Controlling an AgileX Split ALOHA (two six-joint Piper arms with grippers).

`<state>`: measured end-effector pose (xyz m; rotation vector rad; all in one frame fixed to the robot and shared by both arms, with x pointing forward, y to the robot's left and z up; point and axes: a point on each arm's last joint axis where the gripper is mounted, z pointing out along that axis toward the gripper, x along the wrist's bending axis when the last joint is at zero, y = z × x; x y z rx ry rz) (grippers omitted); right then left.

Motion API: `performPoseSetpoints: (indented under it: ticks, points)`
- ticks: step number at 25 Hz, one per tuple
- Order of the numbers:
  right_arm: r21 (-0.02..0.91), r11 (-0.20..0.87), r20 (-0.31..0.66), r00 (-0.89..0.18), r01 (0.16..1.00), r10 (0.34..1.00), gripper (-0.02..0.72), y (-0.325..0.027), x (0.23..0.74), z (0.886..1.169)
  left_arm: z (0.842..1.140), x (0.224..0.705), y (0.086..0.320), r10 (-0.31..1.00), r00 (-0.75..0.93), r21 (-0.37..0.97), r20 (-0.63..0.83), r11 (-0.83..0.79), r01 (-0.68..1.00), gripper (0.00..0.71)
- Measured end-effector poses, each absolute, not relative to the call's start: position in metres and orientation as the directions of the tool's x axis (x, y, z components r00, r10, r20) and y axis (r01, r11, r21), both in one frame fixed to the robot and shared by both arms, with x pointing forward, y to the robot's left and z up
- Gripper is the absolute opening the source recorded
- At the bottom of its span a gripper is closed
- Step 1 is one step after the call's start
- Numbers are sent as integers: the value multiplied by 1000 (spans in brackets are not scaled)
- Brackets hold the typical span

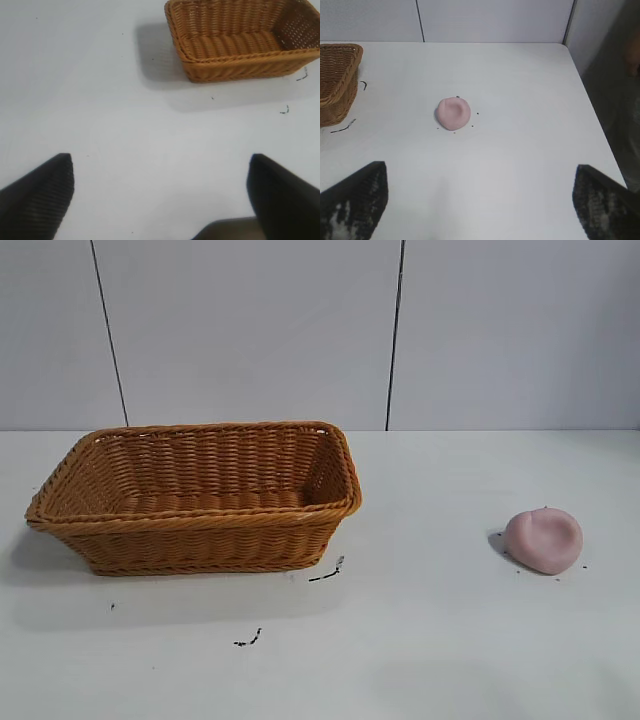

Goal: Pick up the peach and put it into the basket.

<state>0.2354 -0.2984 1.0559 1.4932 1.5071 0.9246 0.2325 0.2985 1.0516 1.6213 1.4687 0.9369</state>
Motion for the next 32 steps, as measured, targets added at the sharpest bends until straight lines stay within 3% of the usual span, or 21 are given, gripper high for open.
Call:
performPoseSetpoints:
  ticks: [12,16,23,27,32]
  points:
    - [911,34,-47,21,410,999,689,-298,235,1056,1052,232,298,996,76,889,36,-67,453,692]
    - [892,33,-46,19,452,999,689,-299,247,1075,1052,232,298,996,76,889,36,-67,453,692]
    - [737,28,-47,10,675,999,689,-304,340,1117,1052,232,298,996,76,889,36,-67,453,692]
    - [588,16,-36,6,809,999,689,-307,417,1111,1052,232,298,996,76,889,36,-67,453,692]
    - [399,-6,-6,10,917,1000,689,-309,509,1077,1052,232,298,996,76,889,36,-67,453,692]
